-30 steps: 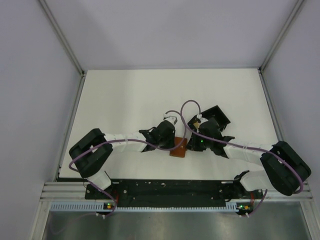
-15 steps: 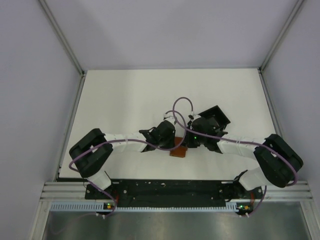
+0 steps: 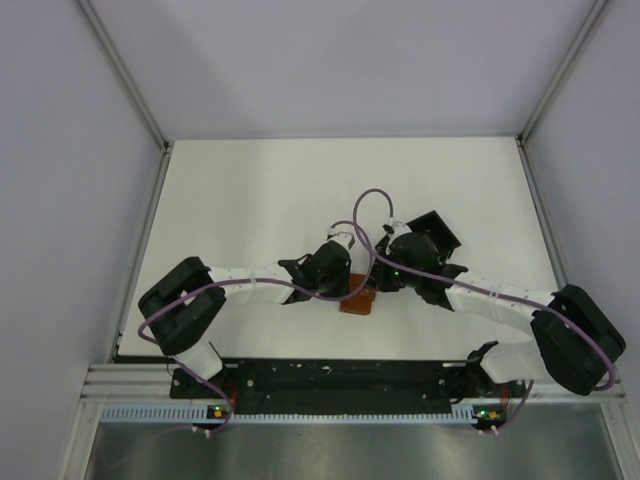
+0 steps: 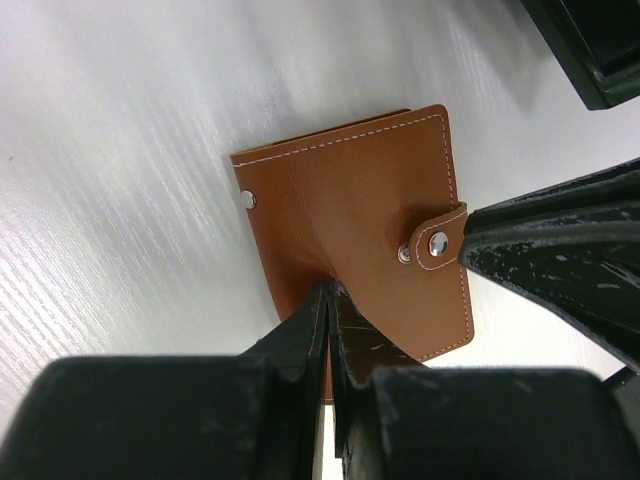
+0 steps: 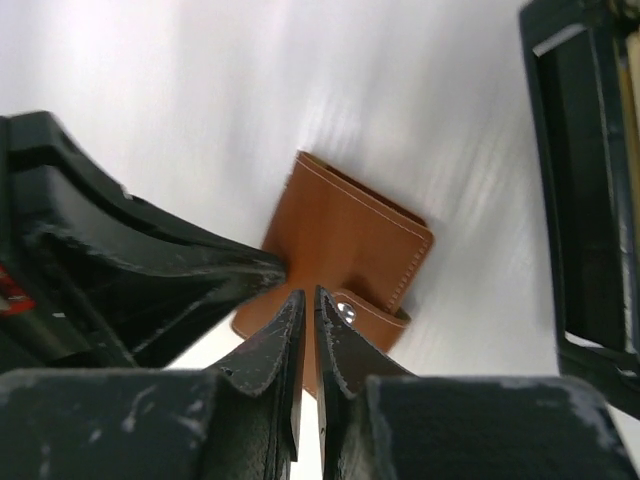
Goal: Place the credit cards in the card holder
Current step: Close the card holder at the center of the board.
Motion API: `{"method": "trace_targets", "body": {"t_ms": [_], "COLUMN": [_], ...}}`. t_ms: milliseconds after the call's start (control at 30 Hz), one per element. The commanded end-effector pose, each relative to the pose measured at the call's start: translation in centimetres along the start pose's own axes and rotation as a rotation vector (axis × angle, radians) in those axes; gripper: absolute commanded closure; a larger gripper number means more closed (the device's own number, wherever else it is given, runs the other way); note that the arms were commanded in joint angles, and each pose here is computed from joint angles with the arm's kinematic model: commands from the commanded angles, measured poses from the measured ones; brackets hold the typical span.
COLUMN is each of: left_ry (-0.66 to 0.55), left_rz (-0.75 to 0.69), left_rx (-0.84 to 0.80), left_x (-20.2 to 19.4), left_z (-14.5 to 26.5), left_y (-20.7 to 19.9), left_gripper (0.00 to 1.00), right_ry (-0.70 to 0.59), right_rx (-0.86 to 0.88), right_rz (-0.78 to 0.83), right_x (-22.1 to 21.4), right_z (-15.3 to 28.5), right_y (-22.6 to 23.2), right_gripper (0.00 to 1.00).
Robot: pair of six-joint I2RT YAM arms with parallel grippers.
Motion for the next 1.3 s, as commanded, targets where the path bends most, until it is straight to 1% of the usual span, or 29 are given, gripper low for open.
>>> {"method": "trace_targets", "body": {"t_ms": [0,167,300,467,800,1000,1200,1267], "left_ry": [0.042,0.039,0.039,0.038,0.038,0.038,0.039,0.037], "left_rz": [-0.002,-0.003,-0.003,-0.003,-0.003,-0.002,-0.002,-0.002], "left_rx": [0.070,0.071,0.069,0.067,0.067,0.067,0.069,0.072], "left_x": [-1.6,-1.4,-1.3,-1.2,-1.2,-1.1,-1.1,-1.0], "left_z": [-0.5,-0.4,-0.4,-0.4,-0.5,-0.6,-0.6,-0.6], "left_y": [1.6,1.6,1.5,1.4,1.3,1.3,1.3,1.3], "left_gripper": [0.95,0.96,0.96,0.96,0.96,0.96,0.96,0.96], "right_ry": [0.037,0.070,0.081,0.127,0.112,0.130,0.160,0.144], "right_rx": [-0.098,-0.130,-0.123,-0.100,-0.016,-0.015,-0.073,-0.100], "right_rz": [-0.005,-0.022,-0.026,-0.025,-0.020,0.004,0.013,0.013], "right_x": [-0.6,-1.6,-1.7,-2.4,-2.3,-2.7,-3.4,-3.1], "right_z": [0.0,-0.5,-1.0,-1.9,-2.2,-2.3,-2.5,-2.4], "right_y": [-1.6,-2.5,-2.4,-2.3,-0.9,-0.7,-1.6,-1.9], "right_gripper": [0.93,0.95,0.95,0.95,0.95,0.96,0.97,0.97]}}
Point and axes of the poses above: each gripper's point midway between its finger pads, its own z axis back along the fingers, its own y axis along the line the jaws close on, x = y × z, the point moved 4 cm from there along z, back along the fingers, and after that the axes turned 1 degree about -z, right-handed, at the moved point
